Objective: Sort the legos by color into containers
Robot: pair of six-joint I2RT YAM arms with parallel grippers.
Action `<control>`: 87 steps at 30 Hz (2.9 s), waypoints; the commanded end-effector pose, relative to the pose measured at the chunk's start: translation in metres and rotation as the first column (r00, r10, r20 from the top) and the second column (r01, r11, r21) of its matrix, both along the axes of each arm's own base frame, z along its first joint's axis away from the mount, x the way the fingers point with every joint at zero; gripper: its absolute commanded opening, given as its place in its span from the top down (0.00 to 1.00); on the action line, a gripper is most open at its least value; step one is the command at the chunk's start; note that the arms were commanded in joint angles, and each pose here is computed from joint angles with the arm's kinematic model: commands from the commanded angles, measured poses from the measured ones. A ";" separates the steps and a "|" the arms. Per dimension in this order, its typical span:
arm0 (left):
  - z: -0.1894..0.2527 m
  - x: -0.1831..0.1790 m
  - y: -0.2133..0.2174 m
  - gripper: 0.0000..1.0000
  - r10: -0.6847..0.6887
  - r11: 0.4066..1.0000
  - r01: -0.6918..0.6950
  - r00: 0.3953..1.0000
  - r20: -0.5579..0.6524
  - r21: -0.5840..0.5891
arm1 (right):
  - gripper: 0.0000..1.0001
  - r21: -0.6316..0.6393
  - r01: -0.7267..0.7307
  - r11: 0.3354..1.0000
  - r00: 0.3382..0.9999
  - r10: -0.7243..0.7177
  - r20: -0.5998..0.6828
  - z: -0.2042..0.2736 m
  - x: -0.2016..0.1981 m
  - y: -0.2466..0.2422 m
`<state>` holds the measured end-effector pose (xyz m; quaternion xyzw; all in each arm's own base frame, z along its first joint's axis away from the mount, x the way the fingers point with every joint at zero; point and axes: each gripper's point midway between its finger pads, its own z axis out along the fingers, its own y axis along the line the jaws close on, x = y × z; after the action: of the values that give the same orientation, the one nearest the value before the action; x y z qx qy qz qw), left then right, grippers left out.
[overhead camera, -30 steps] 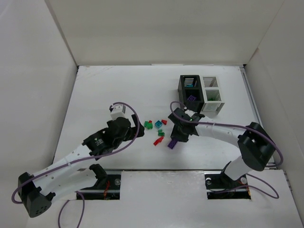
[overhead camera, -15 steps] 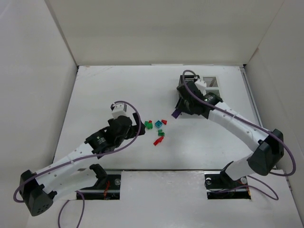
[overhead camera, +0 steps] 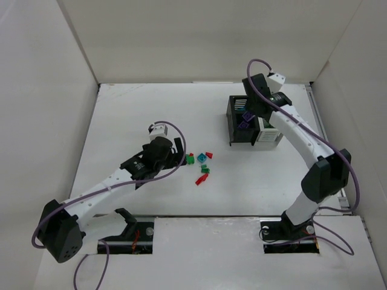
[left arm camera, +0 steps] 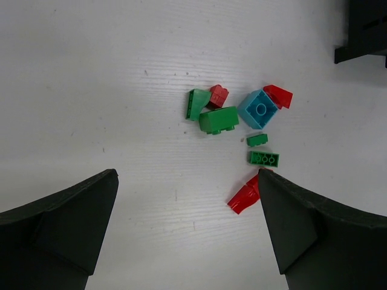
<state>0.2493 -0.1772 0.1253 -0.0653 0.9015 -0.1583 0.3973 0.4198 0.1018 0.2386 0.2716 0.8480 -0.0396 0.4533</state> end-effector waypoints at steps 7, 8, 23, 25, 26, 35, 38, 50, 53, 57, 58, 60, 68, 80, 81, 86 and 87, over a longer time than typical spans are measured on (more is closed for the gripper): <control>0.012 0.025 -0.019 0.00 -0.044 0.998 0.045 0.999 0.029 -0.039 | 0.66 -0.089 0.041 0.995 0.999 -0.043 -0.022 -0.010 0.010 -0.010; 0.012 0.025 -0.019 0.00 -0.044 0.998 0.045 0.999 0.029 -0.039 | 0.65 -0.101 0.046 0.994 0.998 -0.049 -0.030 -0.014 0.009 -0.012; -0.018 0.031 -0.026 0.00 -0.051 0.999 0.051 0.998 -0.026 -0.007 | 0.32 -0.060 0.015 0.998 0.999 -0.017 -0.028 -0.011 0.006 -0.005; -0.026 0.032 -0.028 0.00 -0.064 0.998 0.064 0.997 -0.040 0.004 | 0.30 -0.055 0.009 0.998 0.999 -0.011 -0.035 -0.012 -0.002 -0.007; -0.028 0.034 -0.029 0.02 -0.073 0.997 0.073 0.997 -0.037 0.013 | 0.29 -0.047 0.003 0.999 0.999 -0.005 -0.034 -0.011 -0.006 -0.007; -0.062 0.044 -0.047 0.18 -0.145 0.987 0.152 0.983 -0.109 0.060 | 0.24 -0.011 -0.029 1.000 1.000 0.029 -0.004 -0.004 -0.047 -0.020; -0.065 0.047 -0.052 0.19 -0.169 0.983 0.174 0.980 -0.102 0.051 | 0.24 -0.008 -0.027 1.000 1.000 0.027 -0.015 -0.009 -0.056 -0.026; -0.081 0.059 -0.052 0.32 -0.197 0.967 0.213 0.973 -0.116 0.143 | 0.22 -0.008 -0.030 1.000 0.998 0.030 -0.053 -0.024 -0.063 -0.029; -0.082 0.063 -0.054 0.35 -0.211 0.961 0.228 0.971 -0.115 0.158 | 0.22 -0.012 -0.030 0.999 0.998 0.029 -0.061 -0.028 -0.064 -0.030; -0.087 0.064 -0.052 0.42 -0.201 0.960 0.221 0.971 -0.127 0.174 | 0.22 -0.009 -0.025 1.000 0.997 0.024 -0.067 -0.031 -0.065 -0.030; -0.087 0.064 -0.052 0.44 -0.201 0.960 0.221 0.971 -0.127 0.174 | 0.22 -0.009 -0.025 1.000 0.997 0.024 -0.067 -0.031 -0.065 -0.030; -0.086 0.066 -0.050 0.46 -0.199 0.957 0.219 0.972 -0.122 0.188 | 0.22 -0.002 -0.019 1.000 0.998 0.019 -0.064 -0.031 -0.065 -0.030; -0.081 0.069 -0.051 0.60 -0.188 0.949 0.212 0.975 -0.118 0.233 | 0.22 0.000 -0.019 1.000 0.996 0.019 -0.089 -0.040 -0.070 -0.030; -0.039 0.068 -0.061 0.72 -0.201 0.963 0.204 0.979 -0.038 0.176 | 0.22 0.010 -0.024 1.000 0.996 0.025 -0.083 -0.038 -0.073 -0.030; -0.033 0.071 -0.063 0.72 -0.207 0.962 0.208 0.978 -0.024 0.176 | 0.22 0.011 -0.013 1.000 0.997 0.014 -0.075 -0.037 -0.075 -0.032; 0.021 0.081 -0.086 0.72 -0.284 0.956 0.275 0.955 0.090 0.101 | 0.22 0.033 0.091 0.995 0.996 -0.090 -0.025 -0.020 -0.087 -0.057; 0.031 0.082 -0.095 0.71 -0.316 0.948 0.308 0.942 0.116 0.078 | 0.22 0.028 0.119 0.993 0.993 -0.118 -0.021 -0.017 -0.092 -0.064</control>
<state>0.3182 -0.2451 0.0915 0.0765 0.9174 -0.1302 0.3682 0.3410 0.0628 0.2025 0.2804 0.8636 -0.0469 0.4163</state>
